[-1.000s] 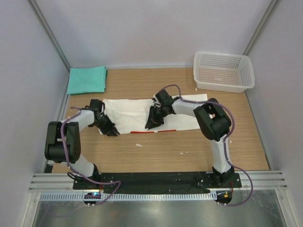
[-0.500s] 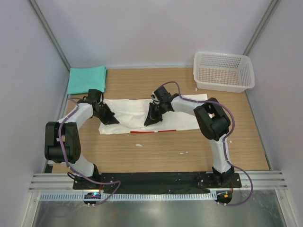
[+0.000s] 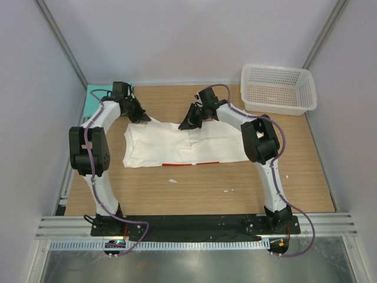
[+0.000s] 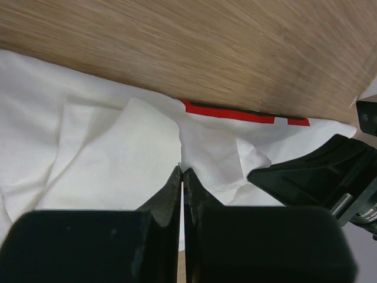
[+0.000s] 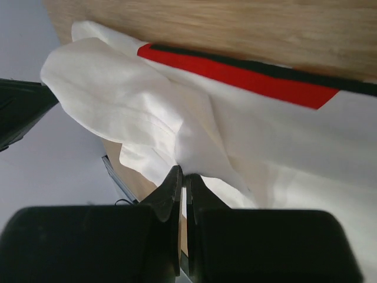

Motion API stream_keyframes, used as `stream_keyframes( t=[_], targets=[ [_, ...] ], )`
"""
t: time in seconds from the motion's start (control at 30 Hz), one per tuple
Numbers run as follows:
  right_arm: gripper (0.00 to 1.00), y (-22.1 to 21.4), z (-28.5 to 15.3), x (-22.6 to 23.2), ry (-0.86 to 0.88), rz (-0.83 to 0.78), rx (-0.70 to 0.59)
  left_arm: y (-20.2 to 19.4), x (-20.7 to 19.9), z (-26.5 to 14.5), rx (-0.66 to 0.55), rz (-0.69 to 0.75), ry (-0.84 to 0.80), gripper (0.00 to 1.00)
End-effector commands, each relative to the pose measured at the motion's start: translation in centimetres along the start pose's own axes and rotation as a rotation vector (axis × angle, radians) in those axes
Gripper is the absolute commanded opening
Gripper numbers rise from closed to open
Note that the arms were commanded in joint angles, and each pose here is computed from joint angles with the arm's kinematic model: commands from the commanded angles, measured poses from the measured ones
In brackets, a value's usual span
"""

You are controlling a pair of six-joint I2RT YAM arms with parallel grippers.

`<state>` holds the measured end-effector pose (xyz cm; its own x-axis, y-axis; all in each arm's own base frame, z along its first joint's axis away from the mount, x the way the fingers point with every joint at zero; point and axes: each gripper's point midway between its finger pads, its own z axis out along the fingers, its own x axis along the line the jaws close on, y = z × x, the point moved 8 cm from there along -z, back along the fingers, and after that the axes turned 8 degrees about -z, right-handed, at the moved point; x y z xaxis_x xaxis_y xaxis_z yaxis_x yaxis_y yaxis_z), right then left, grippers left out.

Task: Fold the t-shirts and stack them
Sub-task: Fold the tshirt

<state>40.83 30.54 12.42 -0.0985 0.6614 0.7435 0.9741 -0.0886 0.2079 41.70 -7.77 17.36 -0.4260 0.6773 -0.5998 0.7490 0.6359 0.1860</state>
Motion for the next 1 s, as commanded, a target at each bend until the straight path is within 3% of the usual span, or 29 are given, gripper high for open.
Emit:
stream_keyframes(
  t=[0.0,0.27,0.43,0.67,0.97],
  targets=[
    [0.02,0.6,0.7,0.4,0.056,0.027,0.033,0.7,-0.4,0.6,0.011,0.037,-0.007,0.0],
    [0.01,-0.1,-0.9,2.0,0.099,0.059,0.057,0.2,0.0,-2.1,0.004,0.062,0.018,0.0],
    [0.01,-3.0,-3.2,2.4,0.093,0.076,0.097,-1.6,1.2,-4.3,0.071,0.072,0.046,0.0],
    [0.01,-7.7,-3.4,1.7,0.077,0.067,0.176,-6.3,5.4,-4.8,0.181,0.04,0.108,0.0],
    [0.01,-10.7,-2.2,1.1,0.036,0.059,0.223,-8.4,8.5,-4.4,0.221,0.027,0.201,0.0]
  ],
)
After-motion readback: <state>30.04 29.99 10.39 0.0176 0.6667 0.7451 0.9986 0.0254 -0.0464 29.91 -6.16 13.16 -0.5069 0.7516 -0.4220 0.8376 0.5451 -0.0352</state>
